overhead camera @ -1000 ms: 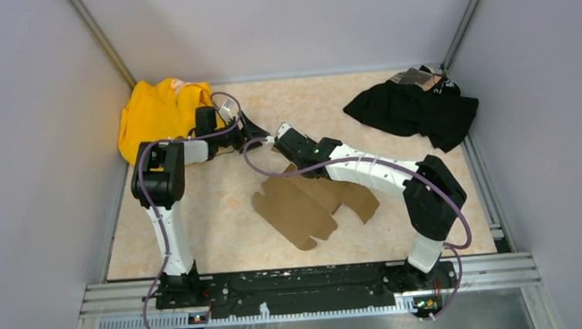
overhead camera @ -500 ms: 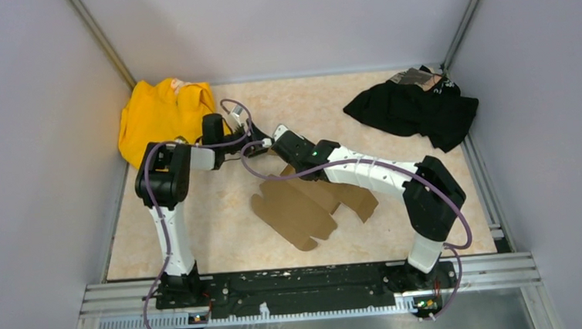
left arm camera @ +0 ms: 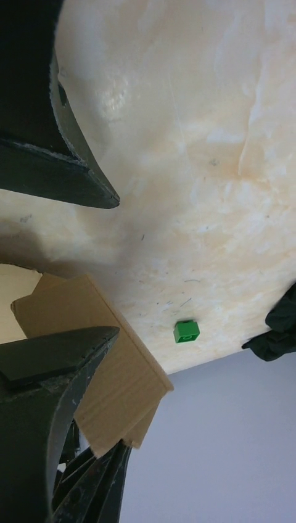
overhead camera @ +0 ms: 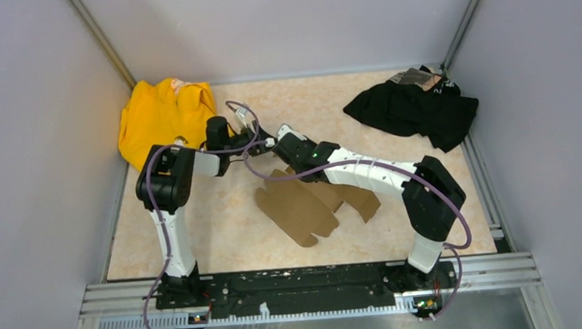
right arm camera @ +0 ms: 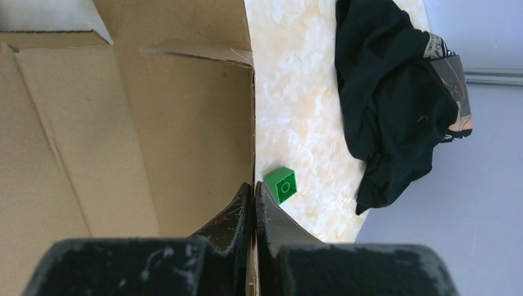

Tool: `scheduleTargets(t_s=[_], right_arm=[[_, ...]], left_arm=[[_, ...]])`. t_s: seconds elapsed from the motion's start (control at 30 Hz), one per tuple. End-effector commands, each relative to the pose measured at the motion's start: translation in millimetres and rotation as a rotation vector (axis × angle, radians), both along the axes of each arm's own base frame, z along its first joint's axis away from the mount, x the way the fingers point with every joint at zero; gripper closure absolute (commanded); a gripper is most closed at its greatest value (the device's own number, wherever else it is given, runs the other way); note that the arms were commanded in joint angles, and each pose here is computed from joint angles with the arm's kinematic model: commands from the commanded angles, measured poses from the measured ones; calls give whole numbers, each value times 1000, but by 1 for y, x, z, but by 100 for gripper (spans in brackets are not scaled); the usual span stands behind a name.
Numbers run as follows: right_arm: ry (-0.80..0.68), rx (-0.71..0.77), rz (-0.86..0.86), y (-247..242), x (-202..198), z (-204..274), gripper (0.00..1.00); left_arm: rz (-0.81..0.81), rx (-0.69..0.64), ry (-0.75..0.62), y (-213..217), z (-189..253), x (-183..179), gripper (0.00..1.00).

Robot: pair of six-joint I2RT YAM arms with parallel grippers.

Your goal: Fold the paper box

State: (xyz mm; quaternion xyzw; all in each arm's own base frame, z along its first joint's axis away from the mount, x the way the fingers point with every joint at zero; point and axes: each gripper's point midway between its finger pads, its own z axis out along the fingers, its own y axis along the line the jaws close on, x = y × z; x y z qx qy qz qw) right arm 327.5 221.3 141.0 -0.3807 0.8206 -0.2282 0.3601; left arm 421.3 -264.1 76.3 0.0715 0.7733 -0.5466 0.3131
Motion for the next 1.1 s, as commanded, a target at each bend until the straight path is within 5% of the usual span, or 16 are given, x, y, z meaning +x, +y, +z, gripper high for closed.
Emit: scheduleTargets(t_s=[0.0,0.47,1.07], right_arm=[[-55,-11,-27,-4,0,5,100],[-107,-118,-64,-6,8,-7,100],[-182,-224,-54,1,-14,-7,100]], left_arm=[[-42,-61,-155,-12,24,-4,23],[-124,-197,-284,-17,29,-34,22],[-157,-175,-300,-19,1,-63,21]])
